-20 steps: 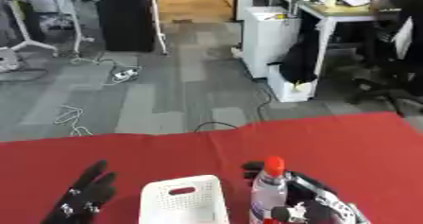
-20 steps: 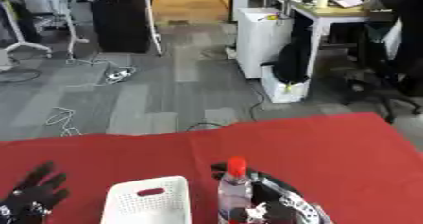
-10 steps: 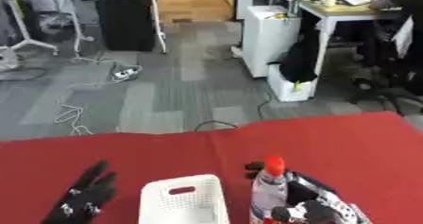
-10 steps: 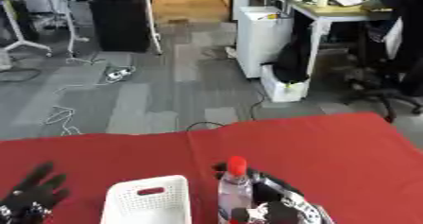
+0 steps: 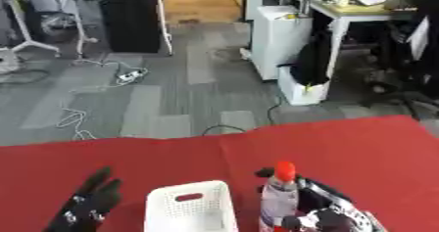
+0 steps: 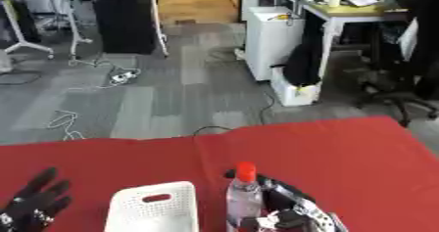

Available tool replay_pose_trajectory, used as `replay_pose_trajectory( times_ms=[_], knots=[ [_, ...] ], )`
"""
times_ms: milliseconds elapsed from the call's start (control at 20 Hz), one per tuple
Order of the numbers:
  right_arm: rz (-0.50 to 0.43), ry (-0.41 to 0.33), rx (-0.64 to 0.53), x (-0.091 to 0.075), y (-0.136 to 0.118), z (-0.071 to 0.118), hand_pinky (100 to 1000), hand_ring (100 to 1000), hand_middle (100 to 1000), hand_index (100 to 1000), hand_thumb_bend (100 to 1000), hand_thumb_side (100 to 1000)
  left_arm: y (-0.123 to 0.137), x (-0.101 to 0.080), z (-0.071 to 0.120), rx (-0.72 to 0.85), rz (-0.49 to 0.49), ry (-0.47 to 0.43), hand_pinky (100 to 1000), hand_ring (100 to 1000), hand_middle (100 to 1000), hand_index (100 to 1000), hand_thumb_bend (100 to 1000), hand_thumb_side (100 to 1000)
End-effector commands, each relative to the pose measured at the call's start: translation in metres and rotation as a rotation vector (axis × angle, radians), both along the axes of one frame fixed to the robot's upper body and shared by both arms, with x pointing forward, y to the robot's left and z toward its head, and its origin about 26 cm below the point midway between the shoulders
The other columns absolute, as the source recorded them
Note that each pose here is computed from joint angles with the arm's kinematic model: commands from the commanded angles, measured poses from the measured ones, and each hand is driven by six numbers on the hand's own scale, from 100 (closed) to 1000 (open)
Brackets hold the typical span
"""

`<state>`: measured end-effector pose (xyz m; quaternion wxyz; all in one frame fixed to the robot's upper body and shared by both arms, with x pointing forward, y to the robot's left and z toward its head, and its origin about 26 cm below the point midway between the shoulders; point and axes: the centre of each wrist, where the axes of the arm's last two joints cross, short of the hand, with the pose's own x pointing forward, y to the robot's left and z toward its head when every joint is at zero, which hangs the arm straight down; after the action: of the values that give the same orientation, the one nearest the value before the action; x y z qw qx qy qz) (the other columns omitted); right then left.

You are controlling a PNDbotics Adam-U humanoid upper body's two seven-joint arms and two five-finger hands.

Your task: Pick up objects on the table and place them in the box.

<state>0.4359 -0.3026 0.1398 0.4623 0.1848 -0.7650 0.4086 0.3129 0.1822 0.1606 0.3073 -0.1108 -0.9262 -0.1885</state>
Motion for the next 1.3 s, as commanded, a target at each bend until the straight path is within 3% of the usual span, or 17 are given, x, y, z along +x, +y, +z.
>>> replay_pose_trajectory(
  times_ms=[50, 1050, 1150, 1250, 1300],
  knots=[
    [0.071, -0.11, -0.063, 0.0, -0.006, 0.009, 953, 939, 1000, 1000, 753, 348, -0.001, -0.002, 0.008, -0.01, -0.01, -0.032, 956, 1000, 1000, 892, 100, 830],
    [0.081, -0.153, -0.136, 0.006, 0.013, 0.008, 965, 944, 1000, 1000, 801, 349, -0.003, -0.002, 0.01, -0.007, -0.024, -0.035, 959, 1000, 1000, 893, 100, 830],
    [0.079, -0.156, -0.133, 0.006, 0.014, 0.008, 874, 847, 963, 1000, 802, 331, -0.003, -0.002, 0.01, -0.007, -0.025, -0.035, 959, 1000, 1000, 893, 100, 830],
    [0.067, -0.159, -0.134, 0.006, 0.012, 0.008, 757, 734, 856, 1000, 809, 266, -0.003, -0.002, 0.01, -0.006, -0.025, -0.035, 959, 1000, 1000, 893, 100, 830],
    [0.051, -0.16, -0.127, 0.006, 0.01, 0.008, 667, 624, 766, 1000, 807, 244, -0.003, -0.002, 0.01, -0.007, -0.025, -0.035, 960, 1000, 1000, 893, 100, 830]
  ],
)
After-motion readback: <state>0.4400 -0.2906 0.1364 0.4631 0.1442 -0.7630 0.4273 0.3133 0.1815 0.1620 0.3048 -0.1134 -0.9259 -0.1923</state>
